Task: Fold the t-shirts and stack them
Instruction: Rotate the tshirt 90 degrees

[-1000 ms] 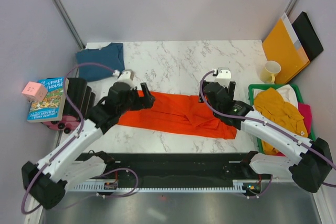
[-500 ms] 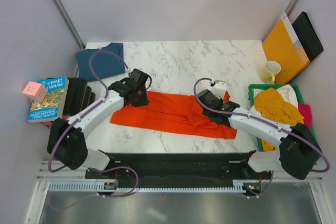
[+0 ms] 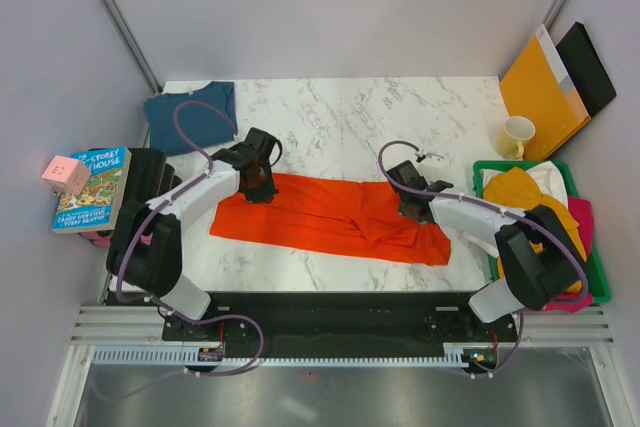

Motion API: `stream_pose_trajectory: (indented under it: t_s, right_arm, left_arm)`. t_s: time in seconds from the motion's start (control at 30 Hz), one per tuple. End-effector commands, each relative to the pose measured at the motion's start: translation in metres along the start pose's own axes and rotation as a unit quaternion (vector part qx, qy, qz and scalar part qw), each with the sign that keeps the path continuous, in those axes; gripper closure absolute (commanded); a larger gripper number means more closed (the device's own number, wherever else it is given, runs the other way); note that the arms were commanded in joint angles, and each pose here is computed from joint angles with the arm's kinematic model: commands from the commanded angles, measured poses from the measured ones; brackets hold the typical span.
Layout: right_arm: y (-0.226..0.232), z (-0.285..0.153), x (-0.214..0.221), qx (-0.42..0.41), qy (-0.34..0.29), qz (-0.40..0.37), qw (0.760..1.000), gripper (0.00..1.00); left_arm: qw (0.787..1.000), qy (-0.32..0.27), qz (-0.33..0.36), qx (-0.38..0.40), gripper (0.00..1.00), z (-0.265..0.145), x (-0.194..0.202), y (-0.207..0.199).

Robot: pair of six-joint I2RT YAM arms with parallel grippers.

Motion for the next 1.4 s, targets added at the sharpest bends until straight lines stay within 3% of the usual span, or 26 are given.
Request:
stream_pose_trajectory:
  t_s: [0.0, 0.37, 0.6, 0.87, 1.1, 1.23, 1.37]
  right_arm:
    - [0.014, 0.014, -0.009, -0.024, 0.007, 0.003, 1.0, 1.0]
    - [0.032, 0.05, -0.004, -0.018, 0.071, 0.016, 0.997, 1.0]
    - [0.026, 0.082, -0.041, 0.006, 0.078, 0.053, 0.996, 1.0]
    - [0.065, 0.132, -0.103, -0.002, 0.075, 0.051, 0.996, 1.0]
    - [0.108, 0.186, -0.13, -0.035, 0.102, 0.062, 0.992, 1.0]
    - [0.137, 0.198, -0.169, -0.079, 0.073, 0.088, 0.99, 1.0]
    - [0.155, 0.205, -0.195, -0.128, 0.053, 0.109, 0.984, 0.93]
  left_arm:
    - [0.999, 0.037, 0.002, -0.004, 0.98, 0.023, 0.007, -0.001]
    - [0.988, 0.151, -0.003, -0.028, 0.98, 0.058, 0.052, 0.009]
    - [0.98, 0.197, 0.002, -0.014, 0.98, 0.047, 0.083, 0.017]
    - [0.973, 0.229, 0.012, 0.008, 0.98, 0.027, 0.109, 0.018]
    - [0.966, 0.249, 0.061, 0.039, 0.98, 0.012, 0.126, -0.011]
    - [0.96, 0.265, 0.073, 0.049, 0.98, 0.012, 0.133, -0.03]
    - [0.956, 0.271, 0.095, 0.065, 0.98, 0.016, 0.135, -0.063]
Point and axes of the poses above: each gripper's point midway between its finger pads, its own z axis out along the fingers, its own y axis along the line the jaws close on, x = y × z, the point moved 5 cm from there along -z, back along the fingers
